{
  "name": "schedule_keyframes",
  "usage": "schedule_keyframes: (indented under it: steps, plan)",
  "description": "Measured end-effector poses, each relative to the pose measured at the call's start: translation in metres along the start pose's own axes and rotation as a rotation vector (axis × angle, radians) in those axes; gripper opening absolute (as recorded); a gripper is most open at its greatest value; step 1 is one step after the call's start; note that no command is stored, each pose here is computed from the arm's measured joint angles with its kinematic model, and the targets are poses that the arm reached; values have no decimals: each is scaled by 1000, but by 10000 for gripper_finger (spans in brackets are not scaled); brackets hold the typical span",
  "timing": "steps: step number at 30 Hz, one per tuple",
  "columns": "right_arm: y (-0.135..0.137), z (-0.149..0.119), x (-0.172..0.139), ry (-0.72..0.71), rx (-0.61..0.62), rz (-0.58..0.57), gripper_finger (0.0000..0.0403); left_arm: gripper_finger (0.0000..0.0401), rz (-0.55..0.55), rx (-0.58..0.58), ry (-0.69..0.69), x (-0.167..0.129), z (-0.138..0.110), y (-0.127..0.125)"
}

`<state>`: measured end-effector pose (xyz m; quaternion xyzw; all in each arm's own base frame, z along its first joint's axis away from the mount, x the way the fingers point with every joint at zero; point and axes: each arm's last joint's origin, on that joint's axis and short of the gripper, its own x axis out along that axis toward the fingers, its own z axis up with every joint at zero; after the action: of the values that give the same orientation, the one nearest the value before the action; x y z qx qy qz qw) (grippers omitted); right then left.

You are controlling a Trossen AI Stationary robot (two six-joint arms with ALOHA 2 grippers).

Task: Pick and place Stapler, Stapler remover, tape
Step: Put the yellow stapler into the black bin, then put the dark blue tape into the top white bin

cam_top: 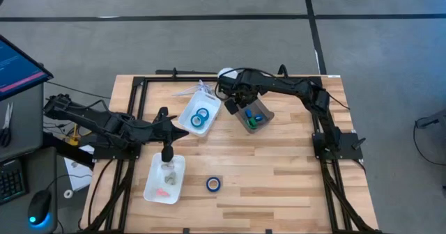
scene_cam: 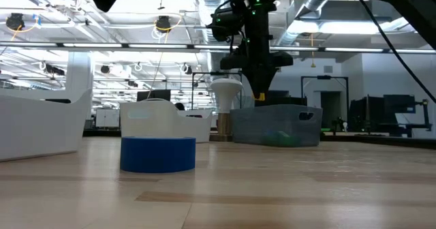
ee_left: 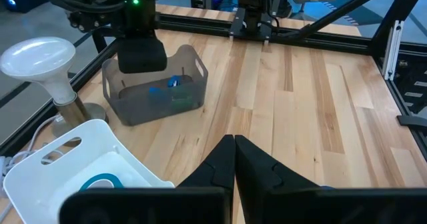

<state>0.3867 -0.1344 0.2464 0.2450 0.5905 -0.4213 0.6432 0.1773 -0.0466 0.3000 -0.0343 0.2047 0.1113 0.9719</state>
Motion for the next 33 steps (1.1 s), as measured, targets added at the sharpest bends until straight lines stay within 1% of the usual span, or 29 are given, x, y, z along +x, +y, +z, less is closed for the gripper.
schedule_keyframes:
  steps: [4,8,11,17,21,24,27,30,33]
  plan:
    - [-1,1,0,-2,2,-3,70,2,0,0,0,0,0,0]
    - [-2,2,1,0,4,-4,87,2,0,0,0,0,0,0]
    - [-3,2,1,1,-20,-5,110,2,0,0,0,0,0,0]
    - [-1,0,0,1,-56,-6,170,2,0,0,0,0,0,0]
    - [1,-2,-1,-17,-87,-27,193,2,0,0,0,0,0,0]
    - [6,-5,-2,-19,-94,-27,196,2,0,0,0,0,0,0]
    - [17,-18,-7,4,-142,-13,188,2,0,0,0,0,0,0]
    - [37,-39,-14,56,-220,39,173,2,0,2,0,0,0,0]
    - [60,-66,-23,89,-349,104,156,2,0,3,1,0,0,0]
